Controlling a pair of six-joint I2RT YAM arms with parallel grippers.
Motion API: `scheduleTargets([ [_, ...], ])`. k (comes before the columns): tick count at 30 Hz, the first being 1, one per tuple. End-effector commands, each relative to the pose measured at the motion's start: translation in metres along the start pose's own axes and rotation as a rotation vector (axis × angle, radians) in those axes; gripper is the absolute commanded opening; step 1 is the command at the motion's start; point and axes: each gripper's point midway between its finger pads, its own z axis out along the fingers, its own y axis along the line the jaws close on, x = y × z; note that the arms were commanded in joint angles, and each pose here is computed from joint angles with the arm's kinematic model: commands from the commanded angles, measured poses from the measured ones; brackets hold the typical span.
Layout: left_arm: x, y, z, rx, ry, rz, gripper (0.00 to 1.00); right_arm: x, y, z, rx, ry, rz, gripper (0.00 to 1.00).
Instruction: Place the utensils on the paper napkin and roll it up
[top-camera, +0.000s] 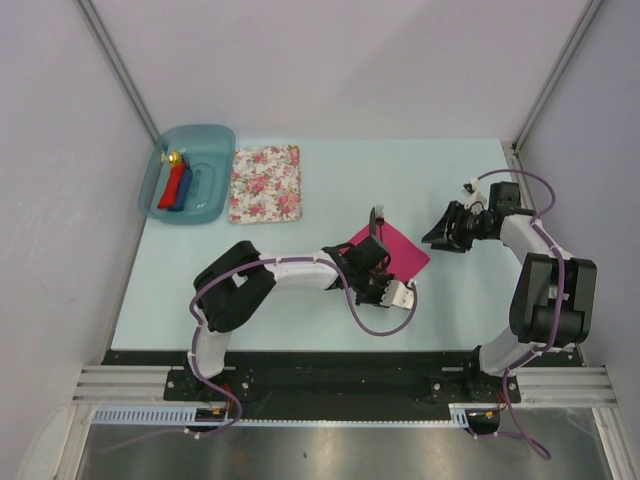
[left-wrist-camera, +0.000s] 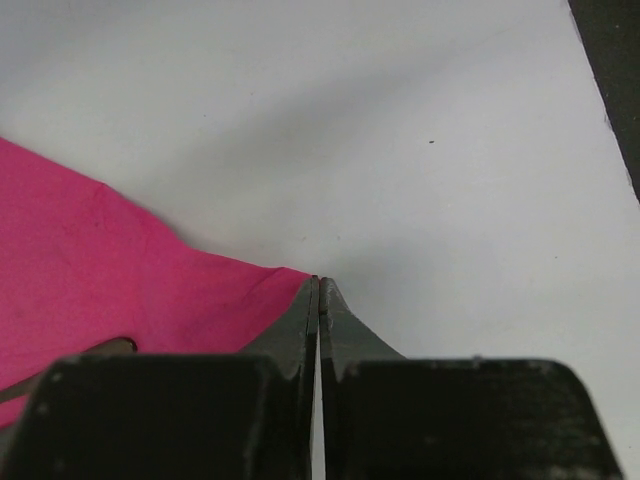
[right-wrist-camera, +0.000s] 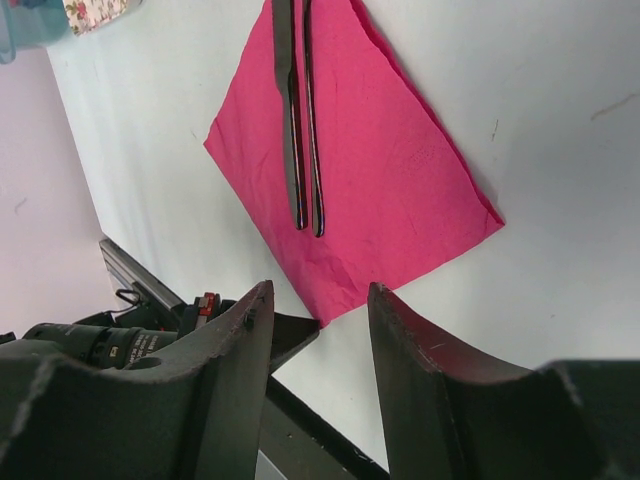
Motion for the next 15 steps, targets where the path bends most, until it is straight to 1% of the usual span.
scheduleTargets([
  [1, -0.016, -0.012, -0.009, 0.05, -0.03, -0.044, 0.0, -0.005, 0.011, -0.008, -0.029, -0.034, -0.029, 0.47],
  [7, -0.027, -0.019, -0.018, 0.04, -0.067, -0.043, 0.0, -0.001, 0.013, -0.009, -0.036, -0.037, -0.027, 0.47],
  [15, -0.03, -0.015, -0.022, 0.02, -0.066, -0.055, 0.0, 0.001, 0.015, -0.011, -0.043, -0.05, -0.035, 0.46],
])
